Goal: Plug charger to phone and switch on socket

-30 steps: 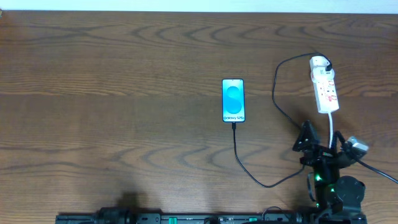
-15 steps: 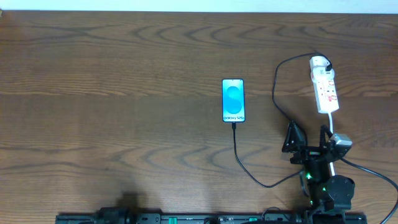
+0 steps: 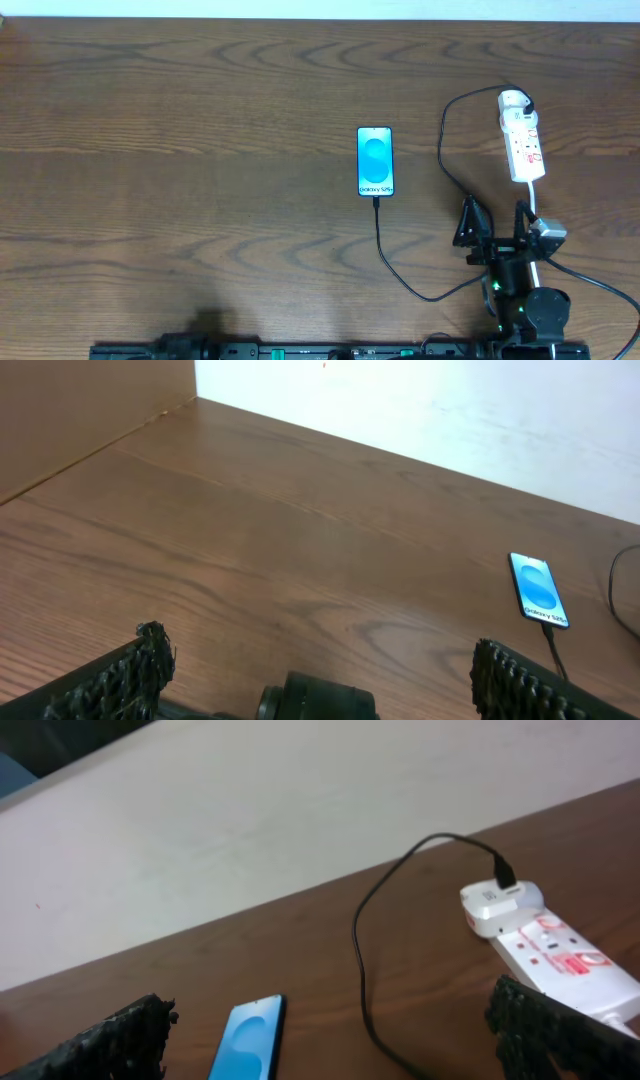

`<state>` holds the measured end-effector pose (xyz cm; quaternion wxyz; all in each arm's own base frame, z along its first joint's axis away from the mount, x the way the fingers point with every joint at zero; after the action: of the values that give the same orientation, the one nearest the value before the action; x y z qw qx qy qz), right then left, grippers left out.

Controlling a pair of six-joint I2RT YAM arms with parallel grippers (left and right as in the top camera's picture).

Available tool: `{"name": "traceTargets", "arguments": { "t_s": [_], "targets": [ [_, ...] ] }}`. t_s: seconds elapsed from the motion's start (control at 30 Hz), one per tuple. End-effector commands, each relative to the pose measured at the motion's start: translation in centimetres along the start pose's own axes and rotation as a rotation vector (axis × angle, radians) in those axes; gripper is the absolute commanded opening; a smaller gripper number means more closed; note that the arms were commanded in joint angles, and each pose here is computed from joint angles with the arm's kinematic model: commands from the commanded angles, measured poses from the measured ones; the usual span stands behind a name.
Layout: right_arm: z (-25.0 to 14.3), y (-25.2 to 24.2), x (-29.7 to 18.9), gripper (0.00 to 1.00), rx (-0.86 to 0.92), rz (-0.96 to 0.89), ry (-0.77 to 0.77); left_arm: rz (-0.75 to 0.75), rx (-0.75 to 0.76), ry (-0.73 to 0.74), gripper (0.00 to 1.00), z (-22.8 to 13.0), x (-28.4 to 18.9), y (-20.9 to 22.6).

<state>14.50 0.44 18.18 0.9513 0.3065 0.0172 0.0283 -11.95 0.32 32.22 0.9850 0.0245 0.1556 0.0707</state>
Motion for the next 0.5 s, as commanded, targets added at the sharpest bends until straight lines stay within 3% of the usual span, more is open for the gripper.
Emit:
{"name": "traceTargets", "arguments": {
  "t_s": [0.0, 0.47],
  "targets": [
    [-0.99, -0.53, 0.19, 0.99, -0.019, 0.001, 0.019, 0.005, 0.012, 0.062, 0.96, -0.97, -0.09, -0.01],
    [-1.3, -1.14, 0.17, 0.99, -0.088, -0.056, 0.03, 0.005, 0.012, 0.062, 0.96, -0.97, -0.09, -0.01]
  ]
}}
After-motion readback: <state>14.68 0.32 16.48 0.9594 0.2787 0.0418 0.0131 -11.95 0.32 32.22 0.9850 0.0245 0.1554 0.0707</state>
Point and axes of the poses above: each gripper's point midway between its finger pads, its own x axis out along the fingers, its own y axis along the line the jaws close on, z = x × y, the point moved 10 cm from there along -x, back along the fingers, and after that the axes turned 15 degrees about x, right-handed, at the moved point
